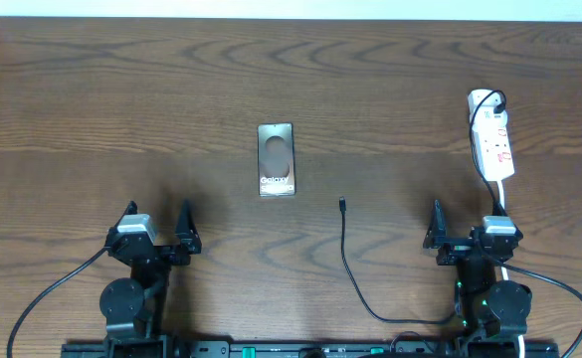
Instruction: Plug charger to phone and switch on socket
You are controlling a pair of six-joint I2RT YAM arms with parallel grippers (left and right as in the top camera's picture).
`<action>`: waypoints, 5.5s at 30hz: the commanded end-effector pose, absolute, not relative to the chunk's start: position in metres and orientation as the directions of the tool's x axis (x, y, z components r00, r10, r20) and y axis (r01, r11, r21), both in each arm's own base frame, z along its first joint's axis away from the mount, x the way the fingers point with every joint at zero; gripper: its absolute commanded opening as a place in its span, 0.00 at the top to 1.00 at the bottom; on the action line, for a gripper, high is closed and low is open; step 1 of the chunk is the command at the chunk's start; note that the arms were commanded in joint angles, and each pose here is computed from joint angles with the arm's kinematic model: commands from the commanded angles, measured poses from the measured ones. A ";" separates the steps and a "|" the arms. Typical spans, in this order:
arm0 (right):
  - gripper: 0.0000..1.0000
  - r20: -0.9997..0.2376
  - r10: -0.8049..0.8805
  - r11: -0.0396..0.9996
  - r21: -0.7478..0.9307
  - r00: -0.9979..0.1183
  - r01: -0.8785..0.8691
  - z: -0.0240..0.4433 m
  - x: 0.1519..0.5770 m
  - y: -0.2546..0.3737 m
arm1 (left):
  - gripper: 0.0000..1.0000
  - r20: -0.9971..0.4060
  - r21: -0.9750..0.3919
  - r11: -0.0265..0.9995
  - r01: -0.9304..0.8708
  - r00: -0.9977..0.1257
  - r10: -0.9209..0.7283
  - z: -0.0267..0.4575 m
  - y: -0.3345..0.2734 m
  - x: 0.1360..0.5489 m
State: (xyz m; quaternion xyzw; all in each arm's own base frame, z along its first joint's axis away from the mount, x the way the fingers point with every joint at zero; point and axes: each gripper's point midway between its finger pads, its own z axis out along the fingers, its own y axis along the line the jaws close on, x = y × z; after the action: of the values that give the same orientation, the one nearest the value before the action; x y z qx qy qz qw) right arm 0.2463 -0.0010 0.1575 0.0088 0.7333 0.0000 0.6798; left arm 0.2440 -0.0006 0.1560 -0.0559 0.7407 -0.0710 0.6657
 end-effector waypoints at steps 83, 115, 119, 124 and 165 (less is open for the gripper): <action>0.01 -0.997 0.002 1.000 0.001 -0.074 0.017 0.157 0.246 -0.002 | 0.09 -0.544 -0.068 0.990 0.121 -0.837 0.065 0.347 -0.064 0.309; 0.01 -0.997 0.002 1.000 0.001 -0.074 0.017 0.157 0.246 -0.002 | 0.09 -0.004 0.010 0.998 0.062 -0.998 0.062 0.109 -0.169 0.388; 0.01 -0.997 0.002 1.000 0.001 -0.074 0.017 0.157 0.246 -0.002 | 0.08 0.055 -0.011 0.997 0.072 -0.996 0.073 0.084 -0.179 0.386; 0.01 -0.997 0.002 1.000 0.001 -0.074 0.017 0.157 0.246 -0.002 | 0.09 0.057 -0.023 0.999 0.034 -0.998 0.036 0.068 -0.184 0.393; 0.01 -0.997 0.002 1.000 0.001 -0.074 0.017 0.157 0.246 -0.002 | 0.09 -0.093 -0.151 0.979 0.136 -0.988 0.123 0.197 -0.149 0.350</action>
State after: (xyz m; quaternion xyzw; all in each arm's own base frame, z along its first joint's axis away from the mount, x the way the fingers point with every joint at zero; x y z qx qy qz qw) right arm 0.2464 -0.0007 0.1575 0.0081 0.7331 0.0005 0.6801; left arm 0.3549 -0.1521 0.1840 0.0450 0.9959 -0.0742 0.0247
